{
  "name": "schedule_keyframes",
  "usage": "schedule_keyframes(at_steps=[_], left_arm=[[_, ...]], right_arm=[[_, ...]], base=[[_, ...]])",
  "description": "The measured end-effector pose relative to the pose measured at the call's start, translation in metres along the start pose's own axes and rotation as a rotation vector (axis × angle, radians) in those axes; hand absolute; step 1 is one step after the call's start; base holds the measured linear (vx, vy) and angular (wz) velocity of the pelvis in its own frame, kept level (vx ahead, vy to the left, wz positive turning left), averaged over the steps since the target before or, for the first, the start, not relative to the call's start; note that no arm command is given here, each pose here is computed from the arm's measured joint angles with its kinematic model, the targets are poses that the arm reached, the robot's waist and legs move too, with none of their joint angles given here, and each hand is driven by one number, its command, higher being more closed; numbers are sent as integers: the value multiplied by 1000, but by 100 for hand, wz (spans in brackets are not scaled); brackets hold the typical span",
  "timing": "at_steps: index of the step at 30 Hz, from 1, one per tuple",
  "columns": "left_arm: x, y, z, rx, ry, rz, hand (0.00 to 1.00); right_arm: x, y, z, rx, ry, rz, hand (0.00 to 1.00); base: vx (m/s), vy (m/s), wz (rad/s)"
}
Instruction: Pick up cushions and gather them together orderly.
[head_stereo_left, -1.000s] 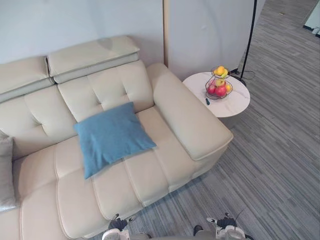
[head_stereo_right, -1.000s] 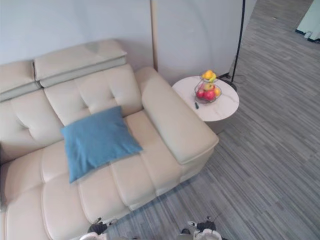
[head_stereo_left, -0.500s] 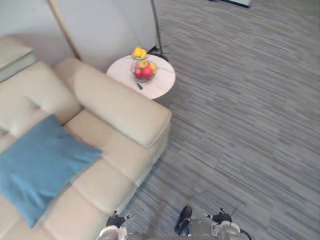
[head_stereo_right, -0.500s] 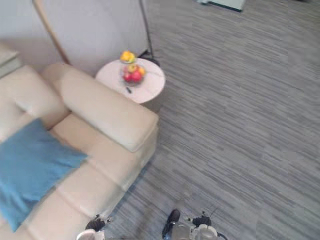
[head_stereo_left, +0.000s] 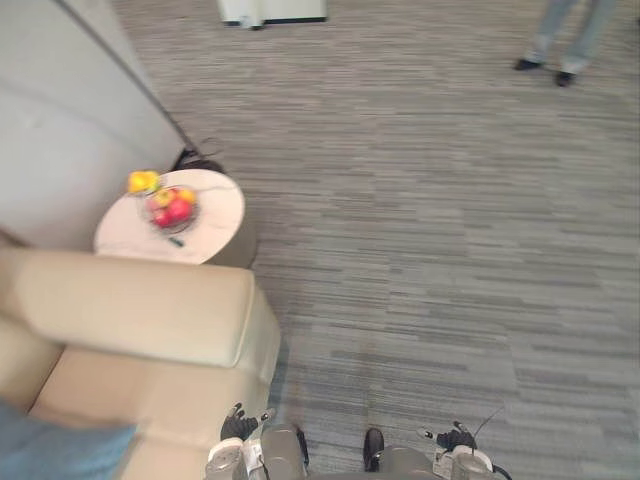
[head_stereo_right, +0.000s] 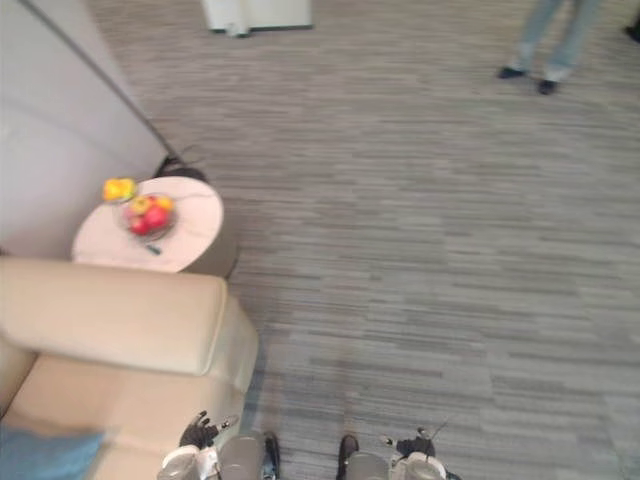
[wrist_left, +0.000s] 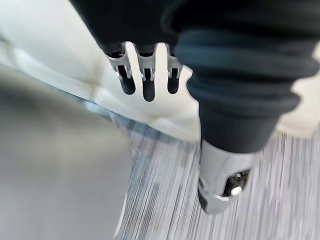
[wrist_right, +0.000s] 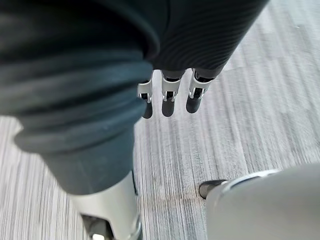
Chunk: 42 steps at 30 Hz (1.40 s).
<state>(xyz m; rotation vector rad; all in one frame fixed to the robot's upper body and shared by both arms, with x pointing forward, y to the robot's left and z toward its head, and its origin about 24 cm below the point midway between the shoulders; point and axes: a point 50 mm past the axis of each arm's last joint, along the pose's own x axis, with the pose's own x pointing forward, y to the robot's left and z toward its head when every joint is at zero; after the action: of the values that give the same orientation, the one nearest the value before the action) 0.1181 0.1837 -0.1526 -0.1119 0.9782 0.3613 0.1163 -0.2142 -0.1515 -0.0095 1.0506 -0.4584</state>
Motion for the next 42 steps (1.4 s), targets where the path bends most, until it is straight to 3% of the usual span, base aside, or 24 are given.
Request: schedule_keyframes(at_steps=[5,14,17,22,37,42], left_arm=[[2,10,2,60,9,12,0],[5,-8,4,162,36,-53,0],[8,0,8,212,33,-42,0],[5,-14,3,212,42,-78,0],[8,1,24,122,-48,-15,0],[8,0,22,206,-32,-35,0]], right_arm=[[-6,6,-12,37,17,5,0],[6,3,25,-13,-58,12,0],[5,0,17,-17,-30,5,0],[5,-10,9,-4,-14,-38,0],[-3,17,-8,67,52,4,0],[0,18,15,61,-29,18,0]], base=[[282,221,-92],[304,-21,-97],[340,-135,-82],[295,-67,-54],[393,185,-81],[433,49,-35]])
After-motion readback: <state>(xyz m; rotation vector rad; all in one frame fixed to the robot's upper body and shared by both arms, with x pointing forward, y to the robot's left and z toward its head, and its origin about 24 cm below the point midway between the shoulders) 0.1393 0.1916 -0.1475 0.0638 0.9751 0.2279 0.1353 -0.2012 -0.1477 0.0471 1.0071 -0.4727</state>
